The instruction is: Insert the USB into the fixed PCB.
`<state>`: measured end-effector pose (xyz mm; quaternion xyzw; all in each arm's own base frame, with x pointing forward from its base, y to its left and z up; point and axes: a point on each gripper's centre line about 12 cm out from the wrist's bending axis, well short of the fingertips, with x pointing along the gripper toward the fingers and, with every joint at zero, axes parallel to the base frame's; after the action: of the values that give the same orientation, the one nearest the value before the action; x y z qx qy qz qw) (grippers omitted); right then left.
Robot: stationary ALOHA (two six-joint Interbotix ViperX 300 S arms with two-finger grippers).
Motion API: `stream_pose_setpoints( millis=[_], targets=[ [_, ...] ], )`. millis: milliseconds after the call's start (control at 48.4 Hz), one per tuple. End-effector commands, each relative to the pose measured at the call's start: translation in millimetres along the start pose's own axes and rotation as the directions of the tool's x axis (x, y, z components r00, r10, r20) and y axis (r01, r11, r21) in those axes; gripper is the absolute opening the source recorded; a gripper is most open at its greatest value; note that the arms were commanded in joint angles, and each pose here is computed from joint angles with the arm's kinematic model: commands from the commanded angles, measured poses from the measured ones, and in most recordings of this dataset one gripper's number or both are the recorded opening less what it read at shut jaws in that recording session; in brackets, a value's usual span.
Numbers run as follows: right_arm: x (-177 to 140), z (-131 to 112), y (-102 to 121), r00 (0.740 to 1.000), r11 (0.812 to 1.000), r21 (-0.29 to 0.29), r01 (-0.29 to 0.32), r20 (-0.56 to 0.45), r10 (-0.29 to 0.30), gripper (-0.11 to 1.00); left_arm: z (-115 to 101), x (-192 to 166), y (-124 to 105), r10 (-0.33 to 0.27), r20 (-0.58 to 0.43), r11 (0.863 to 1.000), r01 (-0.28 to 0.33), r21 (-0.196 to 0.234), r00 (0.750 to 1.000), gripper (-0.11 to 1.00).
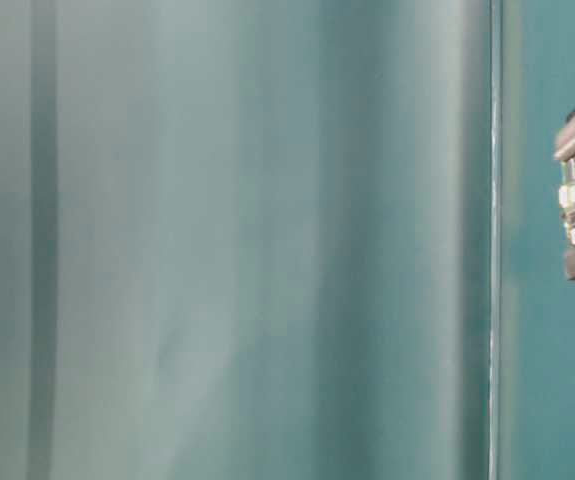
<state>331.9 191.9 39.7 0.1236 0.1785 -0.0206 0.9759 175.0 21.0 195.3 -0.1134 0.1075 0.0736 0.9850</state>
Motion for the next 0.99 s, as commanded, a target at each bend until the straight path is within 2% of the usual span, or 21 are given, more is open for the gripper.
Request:
stream_pose_setpoints(
  millis=[0, 83, 228, 765, 972],
  targets=[
    [0, 4, 5, 1.0, 1.0, 0.012, -0.012, 0.002, 0.012, 0.48, 3, -14, -4, -0.032, 0.051, 0.999, 0.032, 0.005, 0.998, 0.0],
    [0, 3, 4, 1.0, 1.0, 0.01, -0.011, -0.005, 0.011, 0.4, 1, -28, -4, -0.045, 0.073, 0.999, 0.045, 0.005, 0.996, 0.0],
    [0, 3, 4, 1.0, 1.0, 0.009, -0.01, -0.009, 0.01, 0.2, -3, -41, -4, -0.054, 0.072, 0.999, 0.053, 0.006, 0.996, 0.0],
    [-3, -1, -2, 1.0, 1.0, 0.002, 0.002, -0.017, -0.002, 0.2, -10, -41, -2, -0.051, 0.058, 0.999, 0.05, 0.012, 0.997, 0.0],
    [-5, 12, -1, 0.999, 0.999, 0.047, 0.007, 0.037, -0.009, 0.2, -18, -40, 0, -0.046, 0.034, 0.999, 0.046, 0.008, 0.998, 0.0]
  ],
)
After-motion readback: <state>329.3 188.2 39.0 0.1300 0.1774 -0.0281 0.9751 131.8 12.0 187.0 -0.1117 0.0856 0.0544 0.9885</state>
